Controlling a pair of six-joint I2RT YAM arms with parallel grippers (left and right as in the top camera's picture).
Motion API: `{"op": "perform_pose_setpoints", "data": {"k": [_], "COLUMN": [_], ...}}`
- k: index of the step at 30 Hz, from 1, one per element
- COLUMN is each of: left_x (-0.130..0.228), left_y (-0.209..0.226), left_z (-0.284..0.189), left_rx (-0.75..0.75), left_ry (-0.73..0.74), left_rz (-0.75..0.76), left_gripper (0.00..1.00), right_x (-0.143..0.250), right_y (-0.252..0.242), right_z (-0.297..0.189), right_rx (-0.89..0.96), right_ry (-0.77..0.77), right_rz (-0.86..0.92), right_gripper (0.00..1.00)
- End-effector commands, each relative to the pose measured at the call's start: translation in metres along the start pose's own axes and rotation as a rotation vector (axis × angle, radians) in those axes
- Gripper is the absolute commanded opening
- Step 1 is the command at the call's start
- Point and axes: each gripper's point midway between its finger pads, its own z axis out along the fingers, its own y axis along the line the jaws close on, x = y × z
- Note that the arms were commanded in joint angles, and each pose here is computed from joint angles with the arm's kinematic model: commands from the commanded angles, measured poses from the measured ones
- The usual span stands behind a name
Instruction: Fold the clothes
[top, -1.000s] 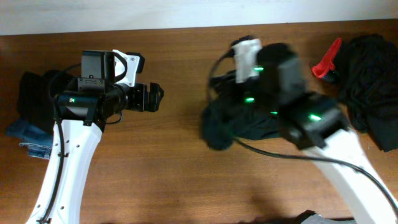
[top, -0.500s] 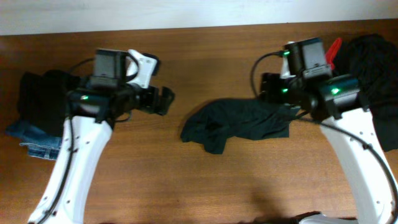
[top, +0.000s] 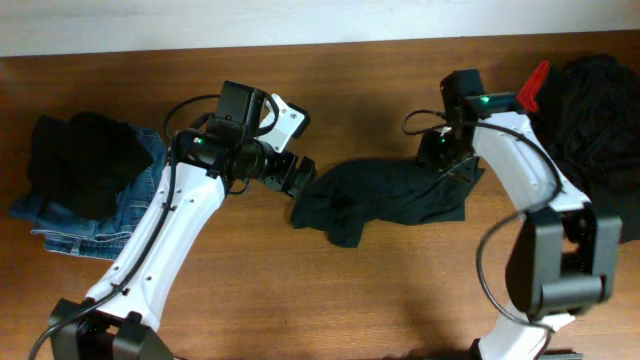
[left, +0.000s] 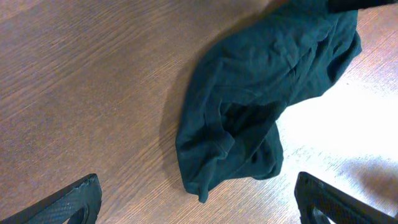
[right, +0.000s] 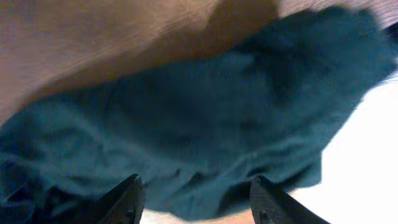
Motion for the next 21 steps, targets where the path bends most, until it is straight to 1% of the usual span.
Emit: {"op": "perform_pose_setpoints", "data": {"k": [1,8,9,11,13,14,15,16,20,21], "left_x": [-0.005,-0.005,-0.005,-0.005,-0.005,-0.005,-0.005,-0.005,-0.005,-0.005], "left_y": [0.0,0.0,0.0,0.0,0.0,0.0,0.0,0.0,0.0,0.0], "left_z": [-0.004,-0.004,-0.004,-0.004,-0.004,-0.004,-0.004,-0.004,-0.004,-0.004], "left_rx": [-0.003,-0.003,-0.003,-0.003,-0.003,-0.003,-0.003,-0.003,-0.003,-0.003], "left_ry": [-0.014,-0.014,-0.014,-0.014,-0.014,-0.014,-0.014,-0.014,-0.014,-0.015], "left_rz": [0.026,0.026,0.026,0.026,0.026,0.027,0.027,0.027,0.027,0.027], "left_gripper": [0.99,0.99,0.99,0.99,0.99,0.99,0.99,0.99,0.99,0.99], "right_x": [0.003,-0.006,-0.005,-0.006,-0.011,-0.019,-0.023,-0.033,-0.051,-0.054], "right_y": [-0.001,0.002,0.002,0.004,0.01,0.025,0.032,0.054,0.113,0.124], "right_z": [0.022,0.043,0.046,0.048,0.048,0.042,0.037,0.022,-0.031,-0.045], "right_rx": [0.007,0.003,0.007,-0.003,-0.038,-0.115,-0.149,-0.261,-0.574,-0.635], "right_ry": [0.05,0.046,0.052,0.053,0.04,0.012,0.001,-0.031,-0.122,-0.143], "right_rz": [0.058,0.163,0.188,0.207,0.203,0.168,0.152,0.072,-0.181,-0.22], "right_gripper": [0.59,0.59,0.55,0.43,0.15,0.04,0.04,0.04,0.04,0.04]}}
